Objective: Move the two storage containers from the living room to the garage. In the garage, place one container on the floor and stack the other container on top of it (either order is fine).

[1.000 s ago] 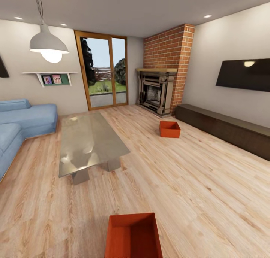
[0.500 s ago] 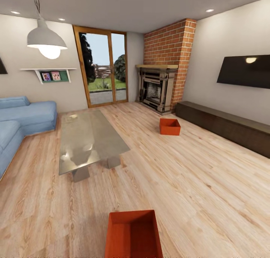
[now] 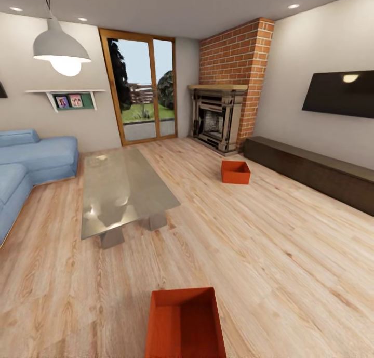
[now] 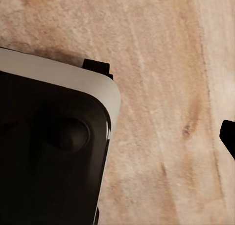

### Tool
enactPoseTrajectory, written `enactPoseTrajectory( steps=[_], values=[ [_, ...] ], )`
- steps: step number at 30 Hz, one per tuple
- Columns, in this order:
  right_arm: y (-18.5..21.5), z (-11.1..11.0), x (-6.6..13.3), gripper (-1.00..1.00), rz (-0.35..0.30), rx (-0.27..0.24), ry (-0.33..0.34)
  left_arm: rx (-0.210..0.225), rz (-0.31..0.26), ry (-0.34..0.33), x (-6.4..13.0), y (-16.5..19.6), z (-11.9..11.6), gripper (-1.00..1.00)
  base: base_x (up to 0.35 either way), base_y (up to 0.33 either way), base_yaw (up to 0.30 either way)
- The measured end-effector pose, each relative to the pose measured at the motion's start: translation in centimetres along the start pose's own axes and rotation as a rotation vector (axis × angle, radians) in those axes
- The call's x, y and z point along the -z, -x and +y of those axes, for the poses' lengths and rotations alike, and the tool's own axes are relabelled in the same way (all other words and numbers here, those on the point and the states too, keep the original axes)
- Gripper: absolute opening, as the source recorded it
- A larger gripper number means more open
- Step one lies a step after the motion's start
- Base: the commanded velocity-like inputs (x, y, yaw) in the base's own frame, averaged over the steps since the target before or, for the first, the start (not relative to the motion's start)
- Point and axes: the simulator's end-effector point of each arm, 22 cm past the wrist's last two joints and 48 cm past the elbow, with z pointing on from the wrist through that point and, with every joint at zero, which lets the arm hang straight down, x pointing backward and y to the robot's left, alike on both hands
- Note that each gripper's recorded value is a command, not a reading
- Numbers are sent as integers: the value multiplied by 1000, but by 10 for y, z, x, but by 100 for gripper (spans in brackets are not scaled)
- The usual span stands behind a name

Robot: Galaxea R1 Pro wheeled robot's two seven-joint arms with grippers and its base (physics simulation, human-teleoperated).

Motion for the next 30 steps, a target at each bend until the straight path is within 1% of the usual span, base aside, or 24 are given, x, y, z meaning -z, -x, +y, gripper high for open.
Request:
enactPoseTrajectory(
  steps=[30],
  values=[
    [-18,5,-1,100,46,-3,13,-3,45,16,1,-18,6,100,0,0,0]
  ],
)
